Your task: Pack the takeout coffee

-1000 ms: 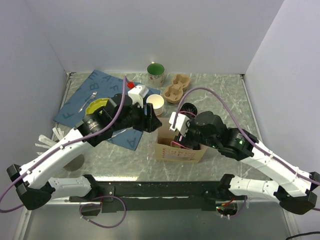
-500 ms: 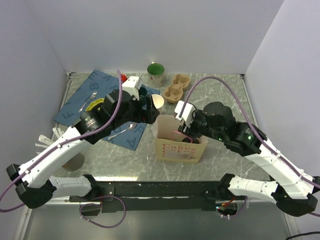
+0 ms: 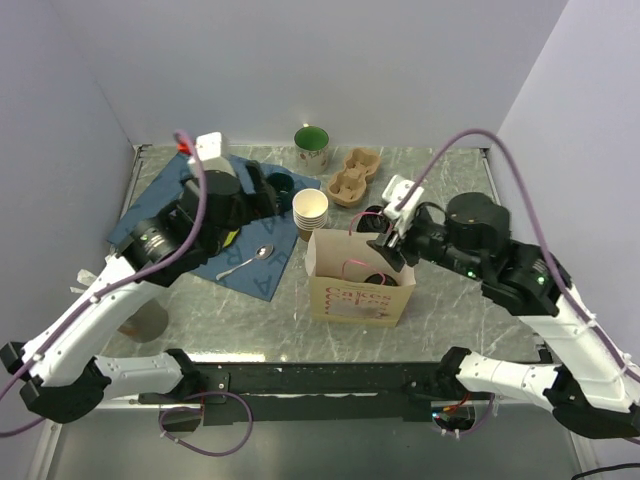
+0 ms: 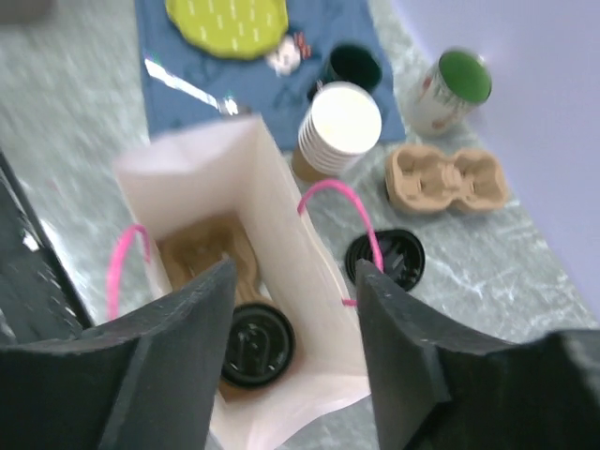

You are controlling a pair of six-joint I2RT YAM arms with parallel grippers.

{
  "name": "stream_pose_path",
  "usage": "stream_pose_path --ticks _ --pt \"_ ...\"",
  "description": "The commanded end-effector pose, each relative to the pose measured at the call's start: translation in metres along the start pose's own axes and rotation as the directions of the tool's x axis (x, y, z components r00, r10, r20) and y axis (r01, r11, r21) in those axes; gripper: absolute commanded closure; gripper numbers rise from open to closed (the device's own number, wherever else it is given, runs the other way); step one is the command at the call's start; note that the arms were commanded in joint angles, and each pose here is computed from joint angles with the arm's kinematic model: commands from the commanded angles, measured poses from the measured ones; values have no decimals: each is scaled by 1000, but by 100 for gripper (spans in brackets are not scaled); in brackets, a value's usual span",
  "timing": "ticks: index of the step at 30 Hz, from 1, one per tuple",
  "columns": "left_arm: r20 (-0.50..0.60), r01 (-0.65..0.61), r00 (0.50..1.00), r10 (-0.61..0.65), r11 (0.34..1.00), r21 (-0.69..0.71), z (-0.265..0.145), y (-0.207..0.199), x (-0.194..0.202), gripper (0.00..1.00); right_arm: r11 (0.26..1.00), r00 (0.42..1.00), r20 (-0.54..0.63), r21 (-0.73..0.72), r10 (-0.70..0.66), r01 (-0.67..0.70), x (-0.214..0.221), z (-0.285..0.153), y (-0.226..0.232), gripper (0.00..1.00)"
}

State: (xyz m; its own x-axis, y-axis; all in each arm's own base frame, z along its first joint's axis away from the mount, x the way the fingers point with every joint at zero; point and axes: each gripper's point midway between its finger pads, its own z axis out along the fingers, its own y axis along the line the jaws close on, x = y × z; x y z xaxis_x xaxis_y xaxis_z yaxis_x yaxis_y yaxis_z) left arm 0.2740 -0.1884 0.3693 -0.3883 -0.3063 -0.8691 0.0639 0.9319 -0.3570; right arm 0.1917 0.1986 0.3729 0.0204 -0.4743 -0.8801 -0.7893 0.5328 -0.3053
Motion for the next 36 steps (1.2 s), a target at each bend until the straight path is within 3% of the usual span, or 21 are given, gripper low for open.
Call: stream_pose_path --ticks 1,2,6,9,13,19,24,28,36 --pt "206 149 973 -106 967 -205 -16 56 -51 4 986 978 129 -17 166 -165 -46 -17 -2 28" --pt "211 151 973 -94 950 -274 -15 76 -54 4 981 967 164 -25 196 -195 -63 -25 -5 24" --pt "220 219 968 -121 838 -500 -10 135 -53 6 950 947 98 -91 306 -298 -81 -9 2 0" --pt "212 220 972 -101 706 -673 -18 182 -43 9 945 941 113 -109 319 -308 -92 -10 1 0" --pt "246 302 953 -180 451 -840 -41 250 -21 17 952 936 177 -77 305 -296 -98 -13 -6 0" --pt "255 318 937 -238 281 -906 -71 303 19 32 953 936 182 -89 300 -289 -86 -11 0 0" --pt "210 279 942 -262 264 -923 -67 315 39 34 954 941 163 -93 296 -284 -77 -7 4 0" --pt "195 248 950 -244 212 -945 -71 325 55 39 955 942 162 -89 294 -283 -75 -4 4 0" --pt "201 247 955 -219 208 -947 -62 333 60 41 953 943 142 -93 300 -289 -67 -5 8 0"
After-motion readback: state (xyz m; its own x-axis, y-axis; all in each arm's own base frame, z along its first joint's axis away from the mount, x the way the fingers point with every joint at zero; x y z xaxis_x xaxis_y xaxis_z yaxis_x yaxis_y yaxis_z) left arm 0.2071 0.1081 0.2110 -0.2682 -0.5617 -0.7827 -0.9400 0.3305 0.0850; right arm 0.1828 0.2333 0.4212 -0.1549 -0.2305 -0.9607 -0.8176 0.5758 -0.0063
